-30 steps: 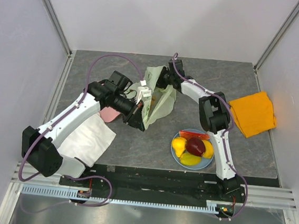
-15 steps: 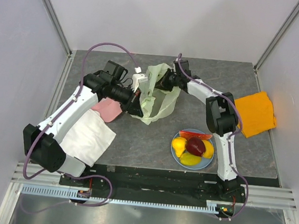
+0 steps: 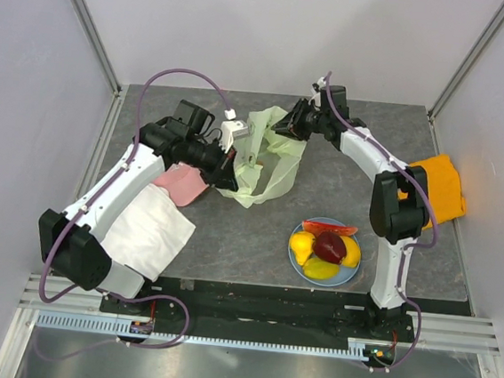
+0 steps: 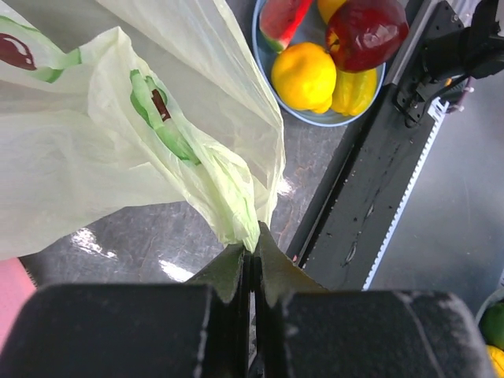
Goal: Take the fake fruits out of the plastic bag
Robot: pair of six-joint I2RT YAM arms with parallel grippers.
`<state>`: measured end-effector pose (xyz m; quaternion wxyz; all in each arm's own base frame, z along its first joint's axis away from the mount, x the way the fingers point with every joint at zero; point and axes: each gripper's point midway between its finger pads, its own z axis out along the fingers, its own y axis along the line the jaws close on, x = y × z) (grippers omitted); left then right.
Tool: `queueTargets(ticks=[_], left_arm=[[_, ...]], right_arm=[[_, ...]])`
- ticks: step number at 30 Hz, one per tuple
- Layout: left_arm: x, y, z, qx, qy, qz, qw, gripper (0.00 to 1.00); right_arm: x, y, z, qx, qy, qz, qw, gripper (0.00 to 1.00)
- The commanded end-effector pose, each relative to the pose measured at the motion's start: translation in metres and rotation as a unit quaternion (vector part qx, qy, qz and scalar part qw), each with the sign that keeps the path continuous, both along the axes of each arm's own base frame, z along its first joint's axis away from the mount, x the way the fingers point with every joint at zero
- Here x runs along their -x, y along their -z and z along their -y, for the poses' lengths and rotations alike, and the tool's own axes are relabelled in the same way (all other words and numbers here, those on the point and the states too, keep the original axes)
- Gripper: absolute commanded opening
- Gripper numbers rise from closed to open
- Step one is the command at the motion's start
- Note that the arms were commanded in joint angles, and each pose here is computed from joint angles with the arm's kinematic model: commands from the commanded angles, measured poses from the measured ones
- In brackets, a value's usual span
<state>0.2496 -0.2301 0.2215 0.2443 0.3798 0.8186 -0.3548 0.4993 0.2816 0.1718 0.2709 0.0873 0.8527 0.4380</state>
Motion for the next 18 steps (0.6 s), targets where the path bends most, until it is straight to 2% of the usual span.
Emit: queueTargets(ticks=[1, 6, 11, 13, 14, 16, 17, 18], left_arm=[[-0.009, -0.028, 0.005, 0.026, 0.014, 0.051, 0.998, 0.01], [0.012, -0.069, 0.011, 0.071, 0.047, 0.046, 0.995, 0.01], [0.069, -0.1, -0.002, 0.073, 0.091, 0.019, 0.993, 0.02], [0.094, -0.114, -0.005, 0.074, 0.116, 0.05, 0.989, 0.02], [0.108, -0.112, -0.005, 0.066, 0.133, 0.05, 0.988, 0.02], [0.128, -0.103, -0.015, 0.051, 0.145, 0.044, 0.987, 0.02], [0.135, -0.089, -0.018, 0.043, 0.146, 0.021, 0.988, 0.02], [0.136, -0.084, -0.019, 0.041, 0.147, 0.017, 0.988, 0.02]], right_arm=[[0.012, 0.005, -0.023, 0.003, -0.023, -0.006, 1.0, 0.38], [0.008, 0.029, -0.037, 0.029, -0.023, -0.018, 0.999, 0.47], [0.021, 0.045, -0.05, 0.046, -0.032, -0.037, 0.998, 0.55], [0.029, 0.049, -0.054, 0.05, -0.031, -0.046, 0.997, 0.61], [0.032, 0.053, -0.054, 0.05, -0.027, -0.054, 0.997, 0.65], [0.036, 0.055, -0.057, 0.049, -0.023, -0.06, 0.997, 0.85], [0.037, 0.058, -0.058, 0.048, -0.021, -0.065, 0.997, 0.89], [0.038, 0.059, -0.061, 0.048, -0.022, -0.065, 0.996, 0.98]])
